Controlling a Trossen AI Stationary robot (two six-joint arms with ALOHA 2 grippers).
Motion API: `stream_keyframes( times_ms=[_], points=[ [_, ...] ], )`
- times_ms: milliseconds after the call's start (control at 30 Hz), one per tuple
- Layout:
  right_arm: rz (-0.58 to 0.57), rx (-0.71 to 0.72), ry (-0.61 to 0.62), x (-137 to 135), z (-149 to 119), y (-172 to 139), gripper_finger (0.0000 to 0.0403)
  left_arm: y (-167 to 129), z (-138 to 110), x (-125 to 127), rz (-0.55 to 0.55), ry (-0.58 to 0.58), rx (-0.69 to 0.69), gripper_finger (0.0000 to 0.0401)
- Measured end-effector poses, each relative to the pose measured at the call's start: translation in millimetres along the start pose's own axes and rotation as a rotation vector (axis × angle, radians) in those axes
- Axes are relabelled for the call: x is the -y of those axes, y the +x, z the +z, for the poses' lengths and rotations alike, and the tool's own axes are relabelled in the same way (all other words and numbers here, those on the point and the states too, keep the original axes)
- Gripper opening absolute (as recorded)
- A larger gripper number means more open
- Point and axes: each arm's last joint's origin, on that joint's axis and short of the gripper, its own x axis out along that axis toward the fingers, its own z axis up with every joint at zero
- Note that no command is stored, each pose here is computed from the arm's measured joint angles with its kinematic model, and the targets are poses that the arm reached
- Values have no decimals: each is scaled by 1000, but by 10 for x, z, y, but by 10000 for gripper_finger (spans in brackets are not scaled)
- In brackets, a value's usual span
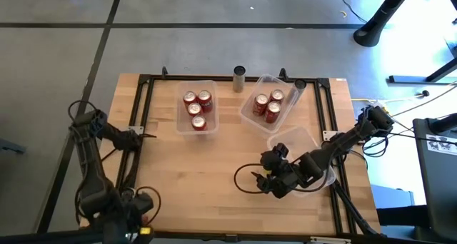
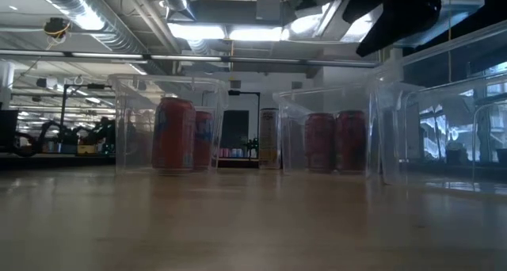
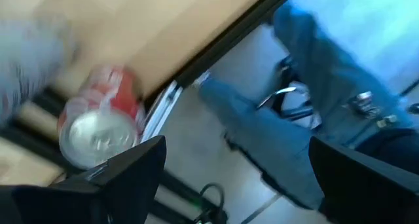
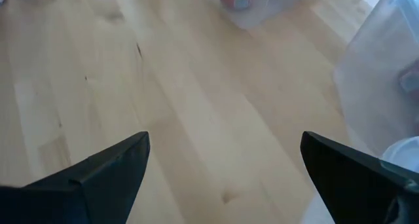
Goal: Sort soda cans
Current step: Put the red-white soda can into the top right transparent bin
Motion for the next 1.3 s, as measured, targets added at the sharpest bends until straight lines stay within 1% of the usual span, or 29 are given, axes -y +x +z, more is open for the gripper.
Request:
stream_keyframes(
  times_ms=[100, 167, 300, 367, 433, 567, 767, 900, 1033, 1300],
  points=[
    [-2, 9, 2, -2, 4, 0, 395, 124, -125, -34, 64, -6, -36, 363],
    [2, 14, 7, -7, 9, 0, 395, 176, -169, -74, 114, -29, -38, 363],
    [13, 23, 15, -20, 19, 0, 395, 197, -148, -178, 247, -56, -13, 363],
    [16, 24, 17, -23, 21, 0, 395, 186, -128, -218, 294, -57, 0, 363],
    [19, 27, 20, -26, 23, -1, 395, 178, -125, -244, 320, -54, 8, 363],
    [28, 33, 27, -36, 31, -1, 395, 192, -152, -248, 310, -16, -7, 363],
    [14, 50, 23, -33, 35, 0, 395, 300, -184, -357, 360, 4, 0, 363],
    [11, 53, 21, -31, 36, 0, 395, 337, -205, -371, 351, 33, -12, 363],
    [10, 54, 4, -31, 36, 0, 395, 331, -200, -390, 369, 64, -7, 363],
    [8, 56, 0, -31, 36, 0, 395, 498, -220, -413, 324, 122, -41, 363]
  ],
)
